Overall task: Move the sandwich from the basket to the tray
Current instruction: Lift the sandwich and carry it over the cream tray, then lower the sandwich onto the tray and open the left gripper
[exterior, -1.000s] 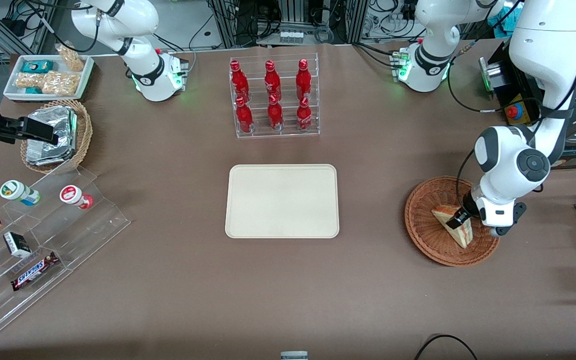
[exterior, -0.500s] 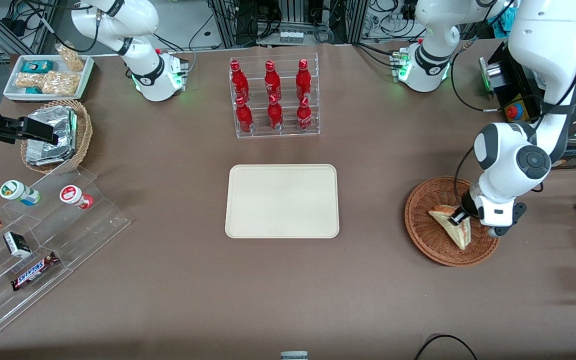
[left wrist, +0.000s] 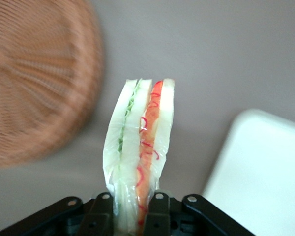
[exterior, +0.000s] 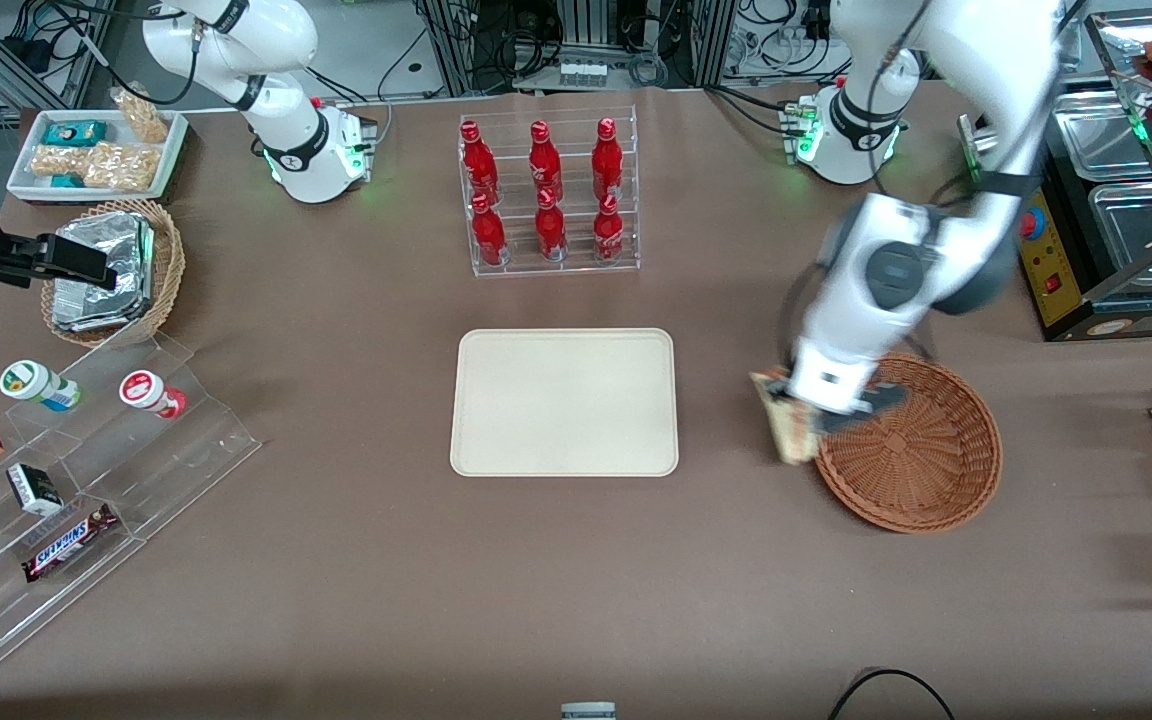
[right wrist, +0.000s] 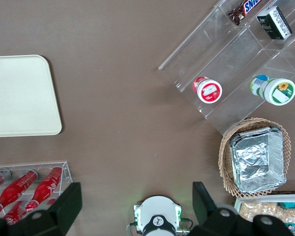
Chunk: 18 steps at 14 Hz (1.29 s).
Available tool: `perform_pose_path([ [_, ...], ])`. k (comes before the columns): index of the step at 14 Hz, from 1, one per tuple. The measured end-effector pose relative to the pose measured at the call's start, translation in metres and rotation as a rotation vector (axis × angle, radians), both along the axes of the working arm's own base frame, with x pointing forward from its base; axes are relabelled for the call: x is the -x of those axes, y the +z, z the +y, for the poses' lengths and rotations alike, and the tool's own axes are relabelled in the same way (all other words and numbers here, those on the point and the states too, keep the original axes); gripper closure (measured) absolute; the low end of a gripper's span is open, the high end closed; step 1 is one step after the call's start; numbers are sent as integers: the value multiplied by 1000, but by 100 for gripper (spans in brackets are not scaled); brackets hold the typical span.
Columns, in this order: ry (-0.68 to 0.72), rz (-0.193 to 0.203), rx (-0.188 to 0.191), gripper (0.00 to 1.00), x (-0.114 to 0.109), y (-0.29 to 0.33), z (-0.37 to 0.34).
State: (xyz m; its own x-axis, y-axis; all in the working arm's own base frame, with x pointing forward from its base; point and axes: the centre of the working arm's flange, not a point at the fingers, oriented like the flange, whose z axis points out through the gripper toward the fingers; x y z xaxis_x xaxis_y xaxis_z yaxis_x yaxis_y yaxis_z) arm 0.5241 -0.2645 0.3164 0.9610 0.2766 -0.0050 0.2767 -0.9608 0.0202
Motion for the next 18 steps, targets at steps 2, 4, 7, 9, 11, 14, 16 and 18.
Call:
perform_pose_path([
  [2, -111, 14, 2, 85, 30, -10, -67],
  [4, -169, 20, 11, 85, 51, -22, -125],
  [7, -200, 26, 34, 84, 65, -43, -196],
  [9, -203, 33, 45, 82, 74, -60, -233],
  [11, -205, 36, 55, 80, 80, -72, -259],
  [14, -212, 38, 59, 65, 80, -84, -272],
  [16, -210, 36, 61, 45, 77, -84, -272],
  [18, -206, 27, 66, 23, 73, -80, -273],
])
